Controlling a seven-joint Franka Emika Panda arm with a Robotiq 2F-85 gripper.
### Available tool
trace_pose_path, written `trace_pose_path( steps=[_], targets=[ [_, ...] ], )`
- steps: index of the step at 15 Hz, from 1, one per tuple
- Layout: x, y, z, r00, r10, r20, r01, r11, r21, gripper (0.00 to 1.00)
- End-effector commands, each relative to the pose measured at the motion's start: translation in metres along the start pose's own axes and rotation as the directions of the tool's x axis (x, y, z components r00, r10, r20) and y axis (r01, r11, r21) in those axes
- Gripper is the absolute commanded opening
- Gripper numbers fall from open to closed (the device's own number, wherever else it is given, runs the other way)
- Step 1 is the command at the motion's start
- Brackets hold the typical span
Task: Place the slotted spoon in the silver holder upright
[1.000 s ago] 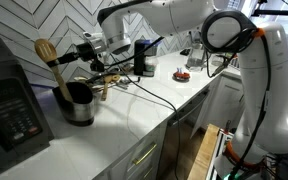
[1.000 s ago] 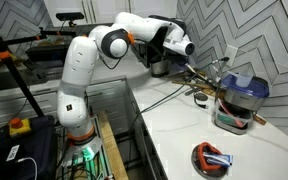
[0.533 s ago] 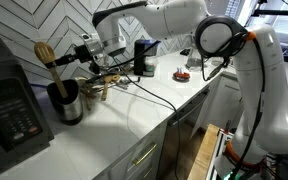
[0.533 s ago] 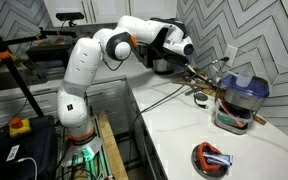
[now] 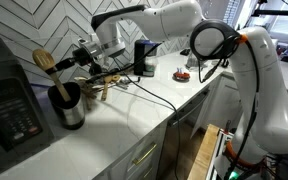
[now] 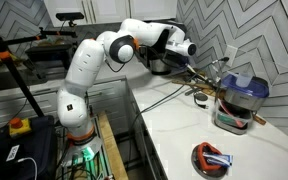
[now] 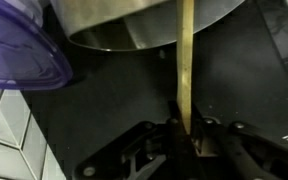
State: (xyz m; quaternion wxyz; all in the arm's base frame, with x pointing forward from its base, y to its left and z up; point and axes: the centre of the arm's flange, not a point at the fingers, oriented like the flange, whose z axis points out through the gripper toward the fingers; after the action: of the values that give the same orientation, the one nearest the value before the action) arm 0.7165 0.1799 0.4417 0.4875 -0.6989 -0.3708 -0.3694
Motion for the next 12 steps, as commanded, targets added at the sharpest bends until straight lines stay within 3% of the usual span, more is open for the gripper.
trace_pose_path(
  steps=[1,7,12],
  targets=[
    [0.0,-0.013,-0.028,0.99,0.066,0.128,-0.078,0.993,0.085,0.03],
    [0.0,-0.017,-0.053,0.98,0.022,0.198,-0.049,0.99,0.13,0.03],
    [0.008,-0.013,-0.058,0.986,-0.062,0.156,0.025,0.974,0.226,0.03]
  ],
)
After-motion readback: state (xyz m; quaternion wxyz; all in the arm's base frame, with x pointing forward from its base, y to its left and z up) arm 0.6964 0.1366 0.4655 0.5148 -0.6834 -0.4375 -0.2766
